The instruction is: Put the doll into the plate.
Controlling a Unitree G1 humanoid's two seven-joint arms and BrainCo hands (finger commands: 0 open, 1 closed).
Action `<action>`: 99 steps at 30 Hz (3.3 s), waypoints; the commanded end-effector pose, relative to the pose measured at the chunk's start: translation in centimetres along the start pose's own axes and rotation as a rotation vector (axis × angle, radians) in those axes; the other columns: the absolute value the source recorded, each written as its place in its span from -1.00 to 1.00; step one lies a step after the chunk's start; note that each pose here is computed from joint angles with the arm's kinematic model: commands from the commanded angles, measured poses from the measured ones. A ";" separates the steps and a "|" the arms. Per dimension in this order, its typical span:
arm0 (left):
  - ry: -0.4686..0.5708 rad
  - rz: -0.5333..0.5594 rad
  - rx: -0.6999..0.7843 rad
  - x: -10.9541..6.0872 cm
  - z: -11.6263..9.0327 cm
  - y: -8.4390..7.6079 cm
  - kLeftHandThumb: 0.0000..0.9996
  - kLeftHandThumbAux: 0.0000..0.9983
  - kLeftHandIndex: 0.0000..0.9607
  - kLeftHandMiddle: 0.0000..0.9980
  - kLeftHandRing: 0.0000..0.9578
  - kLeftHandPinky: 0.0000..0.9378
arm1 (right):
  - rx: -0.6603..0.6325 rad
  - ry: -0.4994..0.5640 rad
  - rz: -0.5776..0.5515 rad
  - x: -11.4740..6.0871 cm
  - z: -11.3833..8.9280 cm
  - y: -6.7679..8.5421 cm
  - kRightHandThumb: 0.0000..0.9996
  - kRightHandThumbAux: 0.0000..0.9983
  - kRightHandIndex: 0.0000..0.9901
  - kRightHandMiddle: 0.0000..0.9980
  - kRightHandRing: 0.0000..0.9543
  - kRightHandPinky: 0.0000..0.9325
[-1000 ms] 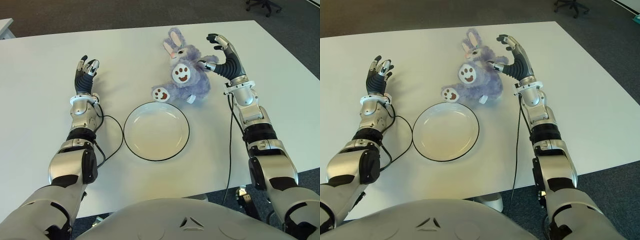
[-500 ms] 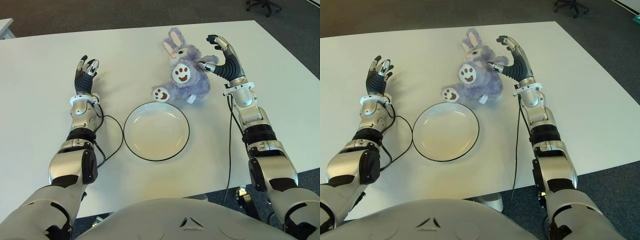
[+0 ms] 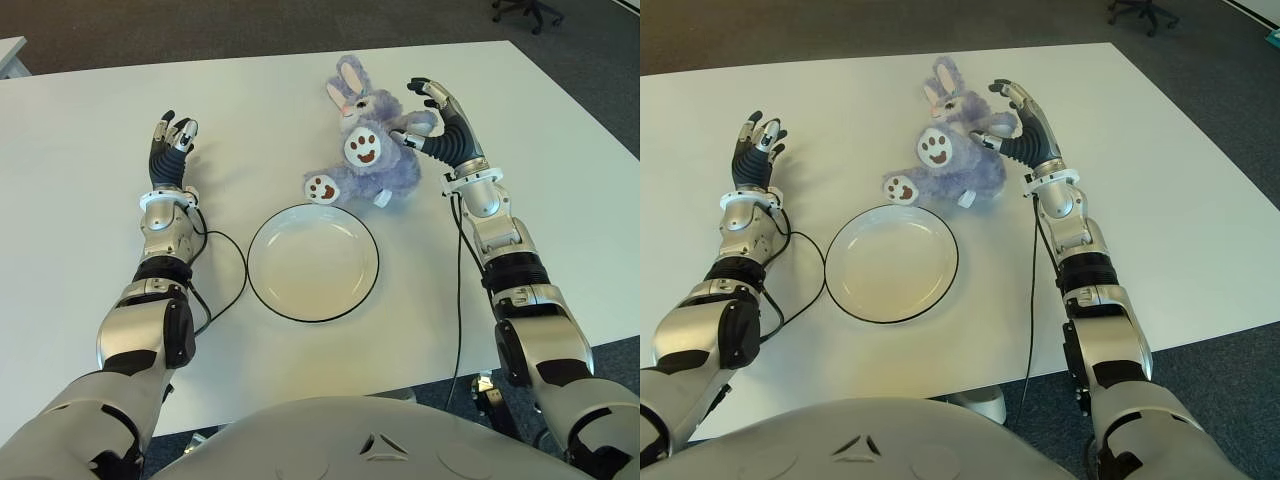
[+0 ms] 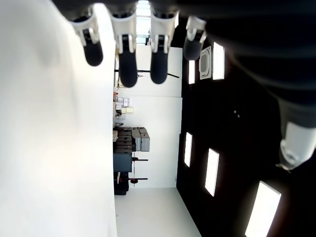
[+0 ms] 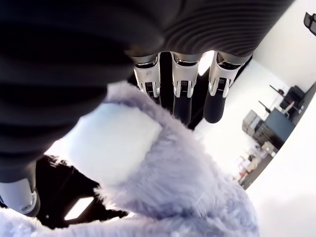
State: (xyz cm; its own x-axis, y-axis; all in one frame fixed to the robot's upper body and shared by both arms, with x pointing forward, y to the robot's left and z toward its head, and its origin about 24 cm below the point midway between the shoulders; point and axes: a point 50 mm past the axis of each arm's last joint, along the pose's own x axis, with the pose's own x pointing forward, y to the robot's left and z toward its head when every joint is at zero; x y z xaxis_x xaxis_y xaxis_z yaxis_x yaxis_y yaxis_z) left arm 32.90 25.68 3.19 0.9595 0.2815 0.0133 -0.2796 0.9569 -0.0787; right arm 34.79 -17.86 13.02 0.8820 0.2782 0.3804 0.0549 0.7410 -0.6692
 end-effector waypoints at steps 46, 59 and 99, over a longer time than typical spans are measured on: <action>0.167 0.020 0.006 -2.6 -4.2 0.7 -1.00 -0.03 -0.87 -0.63 -0.64 -0.82 | 0.136 0.041 0.004 -0.8 -0.6 4.0 -0.22 0.25 -0.44 -0.35 -0.22 -0.03; 0.168 0.021 0.005 -2.6 -4.2 0.7 -1.00 -0.03 -0.87 -0.63 -0.63 -0.82 | 0.156 0.025 0.004 -0.7 -0.5 4.4 0.39 0.44 -0.15 0.11 0.26 0.36; 0.165 0.026 0.001 -2.8 -4.3 0.6 -1.00 -0.06 -0.89 -0.62 -0.62 -0.81 | 0.200 0.085 -0.189 -0.8 -0.9 3.9 0.41 0.43 -0.11 0.72 0.81 0.80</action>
State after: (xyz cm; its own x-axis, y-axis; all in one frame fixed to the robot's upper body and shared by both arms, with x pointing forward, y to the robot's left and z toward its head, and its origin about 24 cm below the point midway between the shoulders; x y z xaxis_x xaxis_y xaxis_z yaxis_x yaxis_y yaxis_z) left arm 32.77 25.68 3.21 0.9583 0.2842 0.0296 -0.2812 0.9564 -0.0791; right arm 34.80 -15.54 10.10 0.8929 0.1129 0.4359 0.1160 0.8777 -0.4649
